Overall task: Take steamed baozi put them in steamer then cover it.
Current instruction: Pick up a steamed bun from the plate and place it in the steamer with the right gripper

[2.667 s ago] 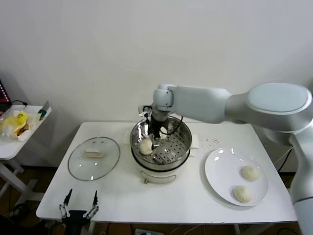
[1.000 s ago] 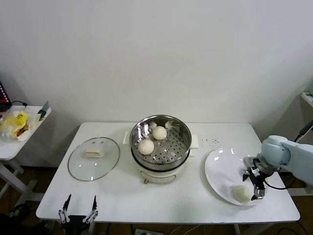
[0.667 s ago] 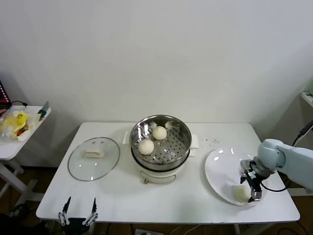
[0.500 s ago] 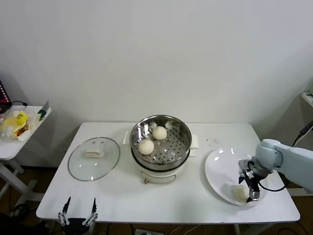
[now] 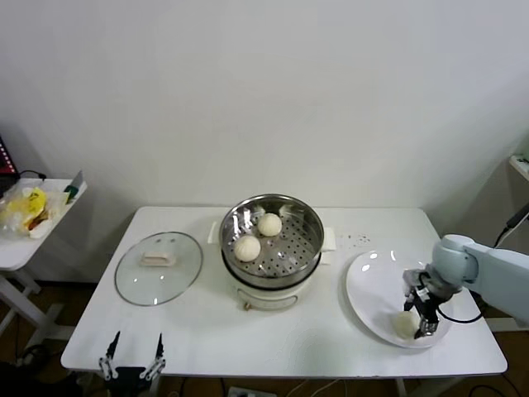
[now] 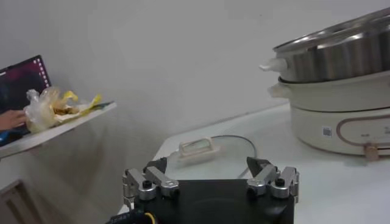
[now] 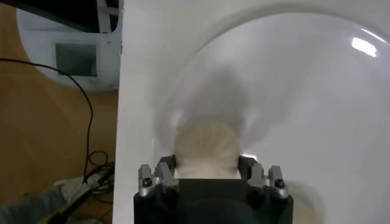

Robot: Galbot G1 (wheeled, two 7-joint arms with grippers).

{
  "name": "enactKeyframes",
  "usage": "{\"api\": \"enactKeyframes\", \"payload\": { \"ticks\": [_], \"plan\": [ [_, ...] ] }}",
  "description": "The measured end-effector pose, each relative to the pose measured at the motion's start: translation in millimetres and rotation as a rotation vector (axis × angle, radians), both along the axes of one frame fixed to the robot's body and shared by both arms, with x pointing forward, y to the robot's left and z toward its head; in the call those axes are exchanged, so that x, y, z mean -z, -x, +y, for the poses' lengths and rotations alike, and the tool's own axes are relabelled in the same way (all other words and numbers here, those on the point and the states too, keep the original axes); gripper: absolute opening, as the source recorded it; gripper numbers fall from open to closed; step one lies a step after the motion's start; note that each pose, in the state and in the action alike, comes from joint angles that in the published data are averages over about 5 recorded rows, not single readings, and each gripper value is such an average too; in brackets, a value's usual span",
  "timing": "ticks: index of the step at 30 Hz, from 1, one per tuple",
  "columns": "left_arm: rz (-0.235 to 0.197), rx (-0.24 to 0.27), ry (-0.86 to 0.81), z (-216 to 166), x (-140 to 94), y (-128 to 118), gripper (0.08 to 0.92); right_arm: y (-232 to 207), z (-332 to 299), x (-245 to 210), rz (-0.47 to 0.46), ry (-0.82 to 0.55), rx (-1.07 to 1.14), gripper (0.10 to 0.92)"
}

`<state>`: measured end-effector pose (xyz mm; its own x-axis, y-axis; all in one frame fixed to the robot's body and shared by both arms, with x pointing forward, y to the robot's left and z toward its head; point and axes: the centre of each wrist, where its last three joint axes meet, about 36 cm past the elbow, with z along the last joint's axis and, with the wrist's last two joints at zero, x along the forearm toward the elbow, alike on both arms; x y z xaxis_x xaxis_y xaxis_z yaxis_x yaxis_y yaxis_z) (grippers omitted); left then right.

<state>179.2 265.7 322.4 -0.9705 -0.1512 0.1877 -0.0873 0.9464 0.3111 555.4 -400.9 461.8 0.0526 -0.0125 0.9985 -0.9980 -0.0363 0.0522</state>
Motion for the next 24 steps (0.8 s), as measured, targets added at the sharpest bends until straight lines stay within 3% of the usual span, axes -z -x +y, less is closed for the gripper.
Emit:
{"api": "enactKeyframes", "payload": {
  "ticks": [5, 10, 19, 24],
  "plan": [
    [0.0, 0.002, -0.001, 0.4, -0.1, 0.0, 0.823, -18.0, 6.9, -22.4, -0.032, 0.004, -0.072, 0.654],
    [-0.003, 0.005, 0.0, -0.3, -0.5, -1.8, 0.823, -50.3, 32.8, -75.6, -0.102, 0.01, -0.257, 0.66],
    [-0.006, 0.014, 0.007, -4.5, 1.0, -3.6, 0.823, -93.9, 127.3, -204.0, -0.245, 0.063, -0.725, 0.666],
    [-0.009, 0.019, 0.005, -4.7, 0.2, -3.2, 0.823, -99.0, 190.8, -250.6, -0.275, 0.102, -0.96, 0.67]
  ]
}}
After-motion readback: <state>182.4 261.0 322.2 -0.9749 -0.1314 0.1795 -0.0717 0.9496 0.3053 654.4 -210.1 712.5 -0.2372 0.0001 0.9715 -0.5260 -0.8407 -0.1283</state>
